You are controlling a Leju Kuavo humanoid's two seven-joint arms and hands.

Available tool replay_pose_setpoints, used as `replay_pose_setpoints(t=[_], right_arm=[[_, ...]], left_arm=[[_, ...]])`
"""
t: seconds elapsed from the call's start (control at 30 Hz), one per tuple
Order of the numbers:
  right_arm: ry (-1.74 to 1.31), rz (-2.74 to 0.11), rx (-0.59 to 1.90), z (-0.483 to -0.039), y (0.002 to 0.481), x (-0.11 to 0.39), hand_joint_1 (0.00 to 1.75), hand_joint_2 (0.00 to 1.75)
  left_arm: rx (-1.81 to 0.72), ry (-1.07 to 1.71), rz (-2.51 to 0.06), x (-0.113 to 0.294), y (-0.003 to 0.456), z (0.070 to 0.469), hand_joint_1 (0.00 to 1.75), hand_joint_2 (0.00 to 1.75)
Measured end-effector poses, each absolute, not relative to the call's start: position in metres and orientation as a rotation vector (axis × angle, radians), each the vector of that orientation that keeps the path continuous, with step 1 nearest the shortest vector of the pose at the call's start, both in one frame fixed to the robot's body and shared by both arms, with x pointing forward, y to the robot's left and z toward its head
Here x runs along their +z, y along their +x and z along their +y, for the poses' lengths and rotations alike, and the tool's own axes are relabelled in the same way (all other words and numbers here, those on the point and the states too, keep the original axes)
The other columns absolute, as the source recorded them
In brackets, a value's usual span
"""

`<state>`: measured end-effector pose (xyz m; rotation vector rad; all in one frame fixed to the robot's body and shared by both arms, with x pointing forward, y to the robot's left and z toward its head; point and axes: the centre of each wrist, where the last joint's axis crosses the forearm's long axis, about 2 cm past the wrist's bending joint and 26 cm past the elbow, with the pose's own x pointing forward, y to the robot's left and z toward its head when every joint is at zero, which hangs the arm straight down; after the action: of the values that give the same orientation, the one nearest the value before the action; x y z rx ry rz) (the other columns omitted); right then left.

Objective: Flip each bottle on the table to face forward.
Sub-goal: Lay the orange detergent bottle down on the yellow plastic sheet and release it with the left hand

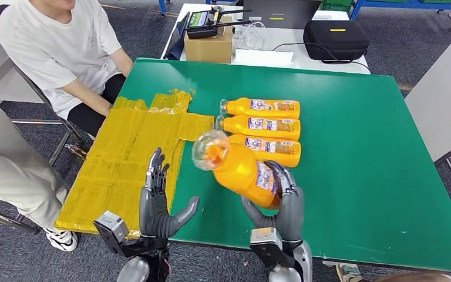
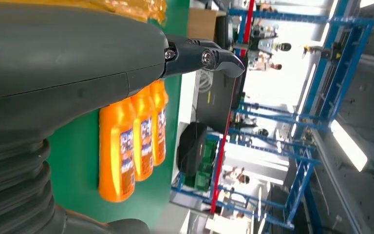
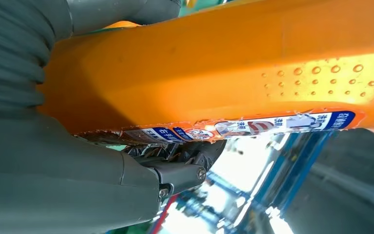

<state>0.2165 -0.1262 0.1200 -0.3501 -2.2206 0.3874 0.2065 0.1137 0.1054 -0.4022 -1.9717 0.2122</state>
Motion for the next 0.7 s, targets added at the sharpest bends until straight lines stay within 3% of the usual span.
replay_pose_setpoints(t=[0.7], right_arm=[[-0.243,-2.239,0.572,-0.103,0.264,0.148,1.75,1.75]], left_arm=[[0.044,-0.541,-1.997,0.11,0.206,0.102,0.0,1.75]])
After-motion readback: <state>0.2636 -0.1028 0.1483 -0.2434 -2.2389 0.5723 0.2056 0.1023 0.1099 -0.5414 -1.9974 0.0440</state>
